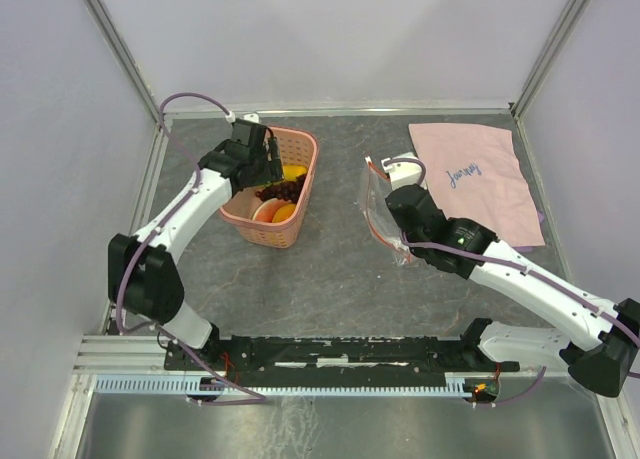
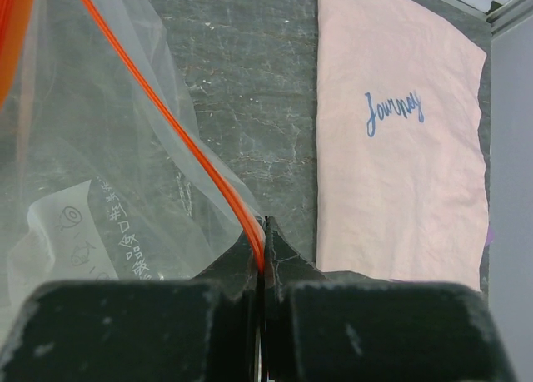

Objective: Place the food in the zip-top bag and seal the zipper
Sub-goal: Move the bin to the center of the board, then pick up the fake fruit from the bin.

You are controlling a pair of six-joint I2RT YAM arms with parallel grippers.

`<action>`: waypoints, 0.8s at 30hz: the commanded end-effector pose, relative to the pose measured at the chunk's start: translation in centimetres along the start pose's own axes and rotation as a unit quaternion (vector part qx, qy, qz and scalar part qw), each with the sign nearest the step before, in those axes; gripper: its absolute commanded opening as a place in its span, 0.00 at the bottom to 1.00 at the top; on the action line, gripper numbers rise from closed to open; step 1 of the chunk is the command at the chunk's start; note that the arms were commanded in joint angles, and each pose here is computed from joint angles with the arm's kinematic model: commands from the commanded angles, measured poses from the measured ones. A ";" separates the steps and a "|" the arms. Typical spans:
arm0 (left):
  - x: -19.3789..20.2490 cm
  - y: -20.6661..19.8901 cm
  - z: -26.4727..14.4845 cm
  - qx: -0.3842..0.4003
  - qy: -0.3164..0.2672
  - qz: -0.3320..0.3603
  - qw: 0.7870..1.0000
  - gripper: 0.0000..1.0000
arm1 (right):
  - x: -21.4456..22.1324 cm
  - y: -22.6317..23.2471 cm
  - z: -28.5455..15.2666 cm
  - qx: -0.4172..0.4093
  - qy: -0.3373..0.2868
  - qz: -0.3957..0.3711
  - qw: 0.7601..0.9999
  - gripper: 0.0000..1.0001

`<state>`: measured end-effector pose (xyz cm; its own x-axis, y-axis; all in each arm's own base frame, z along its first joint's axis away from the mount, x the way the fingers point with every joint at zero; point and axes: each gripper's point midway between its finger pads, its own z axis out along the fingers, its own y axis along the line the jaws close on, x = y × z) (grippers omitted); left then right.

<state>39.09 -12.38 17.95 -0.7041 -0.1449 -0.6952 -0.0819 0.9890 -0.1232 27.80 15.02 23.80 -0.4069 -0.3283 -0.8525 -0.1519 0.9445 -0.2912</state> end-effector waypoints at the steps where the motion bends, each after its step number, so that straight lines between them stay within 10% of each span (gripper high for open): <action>1: -3.4 0.1 2.2 -0.053 -0.080 -0.066 0.993 0.81 | -0.7 0.3 0.0 -0.009 -0.011 0.007 1.000 0.04; 24: -3.7 1.5 9.5 -0.157 -0.101 -0.022 0.982 0.83 | 0.2 1.6 0.7 -0.033 -0.004 -0.011 0.999 0.05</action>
<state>45.79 -10.65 11.26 -0.6181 -0.1642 -0.7688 -0.3329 0.9406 0.0668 27.70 15.71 22.47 -0.4171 -0.3645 -0.8325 -0.2060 0.9301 -0.3040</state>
